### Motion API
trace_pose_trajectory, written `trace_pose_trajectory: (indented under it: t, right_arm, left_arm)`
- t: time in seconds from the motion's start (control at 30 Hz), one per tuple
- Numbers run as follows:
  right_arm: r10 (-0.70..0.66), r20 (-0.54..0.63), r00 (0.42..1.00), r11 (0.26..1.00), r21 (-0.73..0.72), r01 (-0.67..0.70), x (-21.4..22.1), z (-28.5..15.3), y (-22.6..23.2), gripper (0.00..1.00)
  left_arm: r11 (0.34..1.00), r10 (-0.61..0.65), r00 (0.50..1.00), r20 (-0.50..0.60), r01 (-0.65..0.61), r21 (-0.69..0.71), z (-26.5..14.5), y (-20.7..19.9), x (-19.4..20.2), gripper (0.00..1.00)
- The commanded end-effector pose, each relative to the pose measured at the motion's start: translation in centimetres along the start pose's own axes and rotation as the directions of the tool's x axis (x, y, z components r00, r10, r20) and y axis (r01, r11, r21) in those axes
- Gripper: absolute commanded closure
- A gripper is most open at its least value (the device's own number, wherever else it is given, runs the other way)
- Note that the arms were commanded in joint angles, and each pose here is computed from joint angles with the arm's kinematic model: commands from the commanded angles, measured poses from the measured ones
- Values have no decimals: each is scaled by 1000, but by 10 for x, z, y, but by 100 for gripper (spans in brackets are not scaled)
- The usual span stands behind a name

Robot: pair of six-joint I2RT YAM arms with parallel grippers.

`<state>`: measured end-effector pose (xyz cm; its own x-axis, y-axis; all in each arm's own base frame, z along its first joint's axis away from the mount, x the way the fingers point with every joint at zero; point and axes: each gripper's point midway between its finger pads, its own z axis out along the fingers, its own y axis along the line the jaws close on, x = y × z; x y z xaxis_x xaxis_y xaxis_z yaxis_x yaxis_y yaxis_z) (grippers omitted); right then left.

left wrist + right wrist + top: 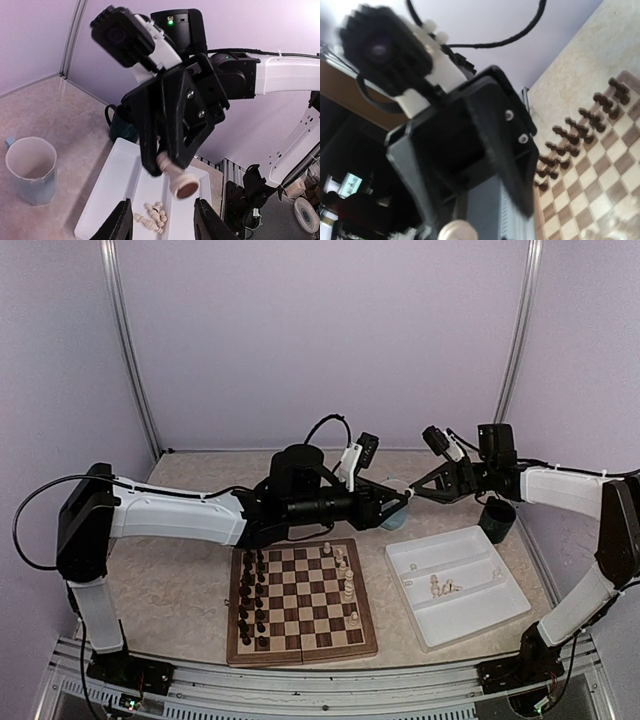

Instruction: Set up the chess pieces on the board

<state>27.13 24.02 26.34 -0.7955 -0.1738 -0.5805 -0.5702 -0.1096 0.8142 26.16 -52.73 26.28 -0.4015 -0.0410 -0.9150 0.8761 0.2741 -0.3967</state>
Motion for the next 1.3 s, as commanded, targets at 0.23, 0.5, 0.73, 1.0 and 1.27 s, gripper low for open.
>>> trace_pose_trajectory:
  t: [0.23,0.5,0.73,1.0,1.27]
  right_arm:
    - [-363,-257,896,821,366,438,-10,13,-18,96]
    - [-413,-616,671,517,448,729,30,42,-40,96]
    - [-405,-805,434,391,276,878,79,70,-43,95]
    - [-454,-877,159,393,-36,919,168,108,-36,95]
    - [-439,-899,-5,337,-169,926,208,126,-54,96]
  left_arm:
    - [943,193,977,-90,-210,-258,-95,8,-62,53]
    - [811,252,957,-145,-290,-508,-147,70,-79,52]
    - [705,229,962,-147,-268,-657,-196,131,-78,47]
    - [656,184,968,-170,-250,-712,-208,157,-75,46]
    - [666,150,971,-185,-238,-707,-205,168,-68,45]
